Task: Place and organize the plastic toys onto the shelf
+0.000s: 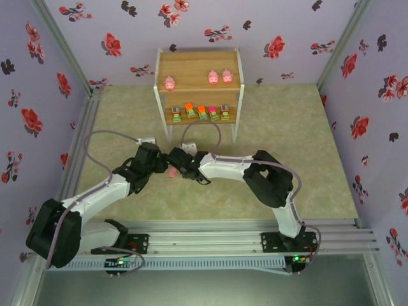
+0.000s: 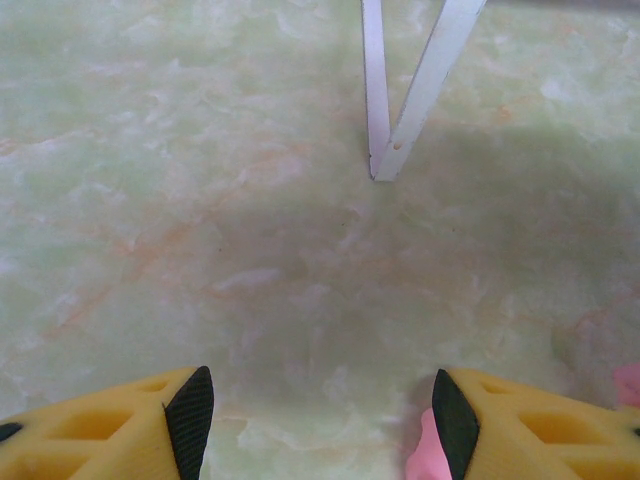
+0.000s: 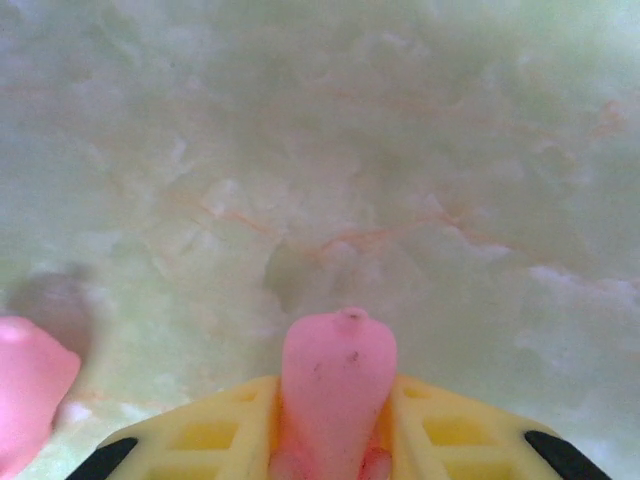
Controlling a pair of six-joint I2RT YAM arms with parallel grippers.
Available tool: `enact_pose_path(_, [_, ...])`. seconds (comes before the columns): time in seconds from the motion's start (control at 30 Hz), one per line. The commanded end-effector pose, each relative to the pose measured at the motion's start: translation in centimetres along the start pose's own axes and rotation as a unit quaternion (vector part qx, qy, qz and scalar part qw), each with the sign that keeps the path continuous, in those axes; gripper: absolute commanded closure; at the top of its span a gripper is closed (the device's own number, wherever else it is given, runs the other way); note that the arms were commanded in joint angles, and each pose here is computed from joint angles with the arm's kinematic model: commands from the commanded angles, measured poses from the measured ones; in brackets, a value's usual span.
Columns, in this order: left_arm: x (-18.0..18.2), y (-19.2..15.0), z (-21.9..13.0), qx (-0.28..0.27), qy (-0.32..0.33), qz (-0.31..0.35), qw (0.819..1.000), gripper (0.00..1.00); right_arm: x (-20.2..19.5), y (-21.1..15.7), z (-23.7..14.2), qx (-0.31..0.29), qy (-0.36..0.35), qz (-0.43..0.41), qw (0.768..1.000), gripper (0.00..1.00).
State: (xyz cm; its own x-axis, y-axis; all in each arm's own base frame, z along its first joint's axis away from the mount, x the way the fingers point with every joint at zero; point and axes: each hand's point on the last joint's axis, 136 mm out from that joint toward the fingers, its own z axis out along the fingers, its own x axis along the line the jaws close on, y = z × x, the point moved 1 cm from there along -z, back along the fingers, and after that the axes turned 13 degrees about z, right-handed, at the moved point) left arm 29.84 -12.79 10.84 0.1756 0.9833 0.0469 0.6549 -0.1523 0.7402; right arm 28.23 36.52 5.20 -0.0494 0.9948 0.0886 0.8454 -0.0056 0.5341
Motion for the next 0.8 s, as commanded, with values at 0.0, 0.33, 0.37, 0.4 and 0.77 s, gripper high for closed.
enact_pose_path(0.0, [0.0,1.2,-0.3,-0.011,-0.003,-0.012,1.000,0.36,-0.4,1.7,-2.8,-0.030,-0.003,0.015,0.999,1.00])
enact_pose_path(0.33, [0.0,1.4,-0.5,-0.016,-0.008,-0.013,1.000,0.36,-1.1,3.5,-6.8,-0.060,0.006,0.020,0.998,1.00])
enact_pose_path(0.37, [-0.1,1.4,-0.5,-0.016,-0.009,-0.012,1.000,0.36,-1.2,3.8,-7.3,-0.064,0.007,0.021,0.998,1.00])
enact_pose_path(0.4, [-0.1,1.5,-0.6,-0.018,-0.011,-0.013,1.000,0.36,-1.2,4.1,-7.8,-0.068,0.008,0.020,0.997,1.00])
enact_pose_path(0.77, [-0.8,1.6,-0.6,-0.020,-0.032,-0.009,0.999,0.36,-1.0,8.5,-13.6,-0.114,0.024,0.009,0.993,1.00])
